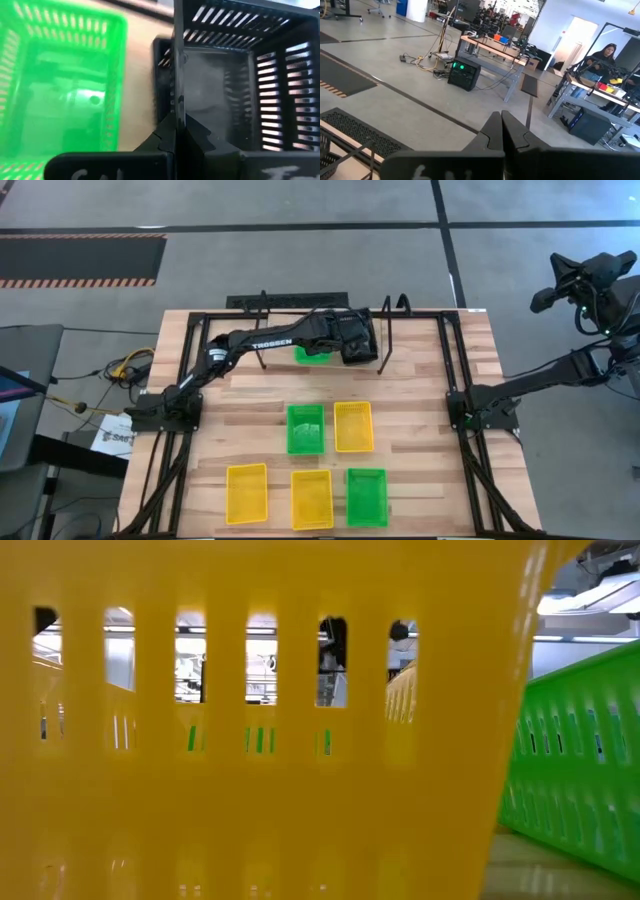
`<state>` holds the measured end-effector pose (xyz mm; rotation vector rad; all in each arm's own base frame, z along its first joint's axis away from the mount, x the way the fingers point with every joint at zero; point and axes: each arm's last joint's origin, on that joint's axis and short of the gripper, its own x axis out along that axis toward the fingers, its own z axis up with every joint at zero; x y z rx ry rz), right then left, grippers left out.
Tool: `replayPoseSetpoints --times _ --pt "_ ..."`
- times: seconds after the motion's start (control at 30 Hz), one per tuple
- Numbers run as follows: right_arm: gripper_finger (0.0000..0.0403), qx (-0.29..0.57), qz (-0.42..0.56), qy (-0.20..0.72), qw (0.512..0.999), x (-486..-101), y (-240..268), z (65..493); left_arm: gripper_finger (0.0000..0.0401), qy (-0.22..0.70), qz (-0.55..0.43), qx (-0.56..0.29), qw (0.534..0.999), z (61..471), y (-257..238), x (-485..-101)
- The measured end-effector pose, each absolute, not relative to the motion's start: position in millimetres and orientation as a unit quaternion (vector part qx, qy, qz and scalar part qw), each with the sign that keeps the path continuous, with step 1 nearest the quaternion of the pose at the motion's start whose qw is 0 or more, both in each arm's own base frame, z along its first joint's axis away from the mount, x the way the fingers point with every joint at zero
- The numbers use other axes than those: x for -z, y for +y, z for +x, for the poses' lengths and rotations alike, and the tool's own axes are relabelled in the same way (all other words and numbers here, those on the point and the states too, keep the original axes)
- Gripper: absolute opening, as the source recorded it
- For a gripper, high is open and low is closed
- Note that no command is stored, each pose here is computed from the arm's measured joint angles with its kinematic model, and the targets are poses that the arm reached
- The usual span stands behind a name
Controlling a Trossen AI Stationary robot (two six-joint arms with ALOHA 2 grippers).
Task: Stack baskets on shelf by color
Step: Stack the black basket on top of the other black stacked baskets on the shelf
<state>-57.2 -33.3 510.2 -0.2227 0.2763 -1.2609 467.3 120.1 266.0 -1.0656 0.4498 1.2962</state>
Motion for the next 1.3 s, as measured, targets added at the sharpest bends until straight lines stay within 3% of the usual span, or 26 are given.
replayPoseSetpoints --times 0.3,1.3 --pt "0.0001 0.584 -0.108 0.133 0.794 -510.1 -33.2 -57.0 0.0000 0.234 -0.468 -0.568 0.635 475.9 124.1 -239.4" --pt "0.0001 0.581 -0.120 0.141 0.793 -510.0 -33.2 -56.9 0.0010 0.257 -0.473 -0.513 0.669 479.9 139.1 -243.9"
